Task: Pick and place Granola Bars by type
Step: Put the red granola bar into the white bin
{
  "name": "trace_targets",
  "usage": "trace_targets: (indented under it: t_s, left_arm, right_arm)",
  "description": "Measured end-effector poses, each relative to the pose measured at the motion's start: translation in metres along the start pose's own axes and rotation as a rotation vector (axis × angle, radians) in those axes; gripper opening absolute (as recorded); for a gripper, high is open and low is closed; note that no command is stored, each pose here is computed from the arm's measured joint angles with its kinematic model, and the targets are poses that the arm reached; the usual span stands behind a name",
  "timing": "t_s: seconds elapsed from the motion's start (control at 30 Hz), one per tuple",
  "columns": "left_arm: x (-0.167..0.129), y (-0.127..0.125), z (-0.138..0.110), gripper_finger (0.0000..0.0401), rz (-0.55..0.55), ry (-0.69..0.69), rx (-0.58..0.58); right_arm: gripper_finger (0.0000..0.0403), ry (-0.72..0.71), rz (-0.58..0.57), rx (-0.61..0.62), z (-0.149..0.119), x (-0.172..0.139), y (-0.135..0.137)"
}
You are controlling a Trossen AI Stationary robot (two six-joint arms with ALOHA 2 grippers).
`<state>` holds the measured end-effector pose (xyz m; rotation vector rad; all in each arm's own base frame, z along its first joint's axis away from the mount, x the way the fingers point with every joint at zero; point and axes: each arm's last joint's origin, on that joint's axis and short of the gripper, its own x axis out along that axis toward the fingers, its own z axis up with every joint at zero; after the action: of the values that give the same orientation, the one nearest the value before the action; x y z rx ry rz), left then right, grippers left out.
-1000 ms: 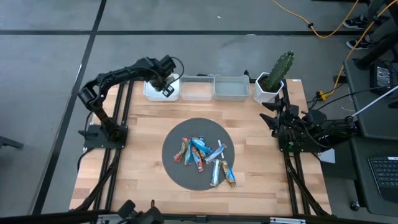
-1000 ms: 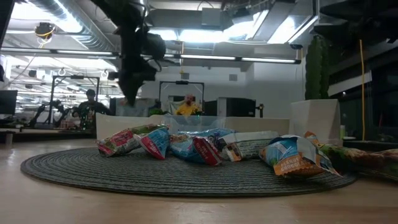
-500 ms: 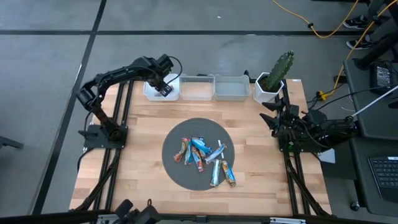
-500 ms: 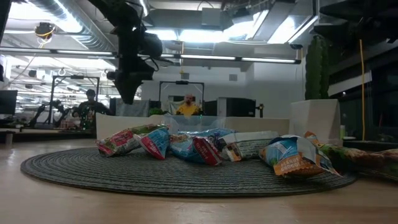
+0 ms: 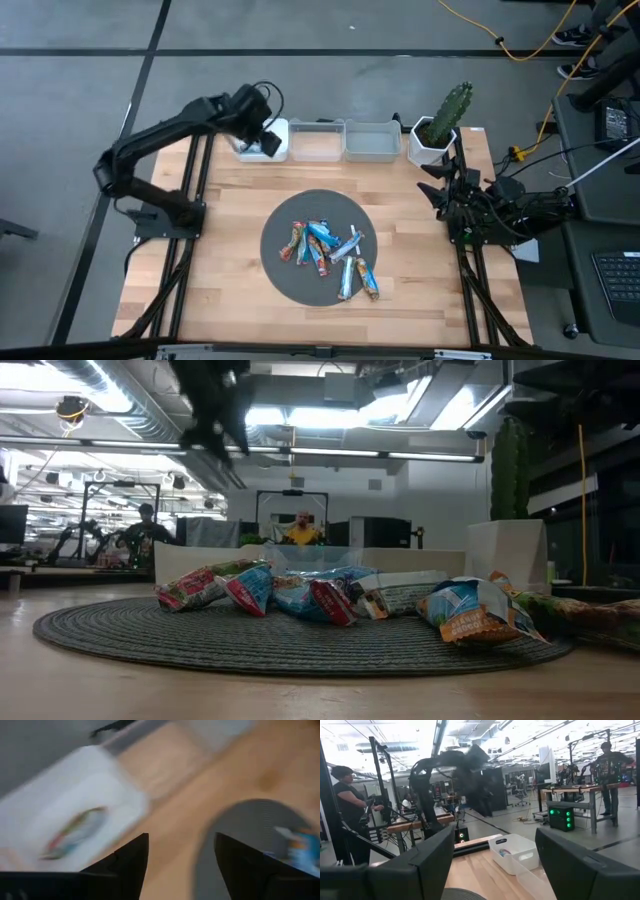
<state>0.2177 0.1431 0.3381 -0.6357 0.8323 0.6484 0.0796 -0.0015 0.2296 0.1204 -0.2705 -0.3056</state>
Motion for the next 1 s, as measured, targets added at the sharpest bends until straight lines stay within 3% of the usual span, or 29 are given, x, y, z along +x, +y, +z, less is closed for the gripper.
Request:
trace_targets:
  t_s: [0.17,0.33,0.43,0.53,0.73,1.0]
  left_arm:
    - [-0.03,-0.058,-0.031,0.0199,-0.185,-0.052,0.055]
    - [-0.064,-0.112,-0.063,0.019,-0.48,-0.124,0.214]
    - [-0.08,-0.138,-0.085,0.0189,-0.63,-0.107,0.229]
    - [-0.091,-0.155,-0.104,0.0189,-0.699,-0.094,0.217]
    - [-0.075,-0.174,-0.122,0.0189,-0.573,-0.096,0.154]
    - [-0.003,-0.193,-0.148,0.0205,-0.222,0.062,0.102]
  right_arm:
    - [0.028,0.039,-0.001,-0.019,-0.004,0.0,0.0]
    - [0.028,0.046,-0.001,-0.022,-0.005,0.0,0.0]
    - [0.028,0.046,0.0,-0.019,-0.005,0.0,0.0]
    - [0.028,0.046,0.006,-0.019,-0.005,0.0,0.0]
    - [0.028,0.046,0.011,-0.049,-0.005,0.0,0.0]
    - [0.028,0.047,0.049,-0.044,-0.005,0.0,0.001]
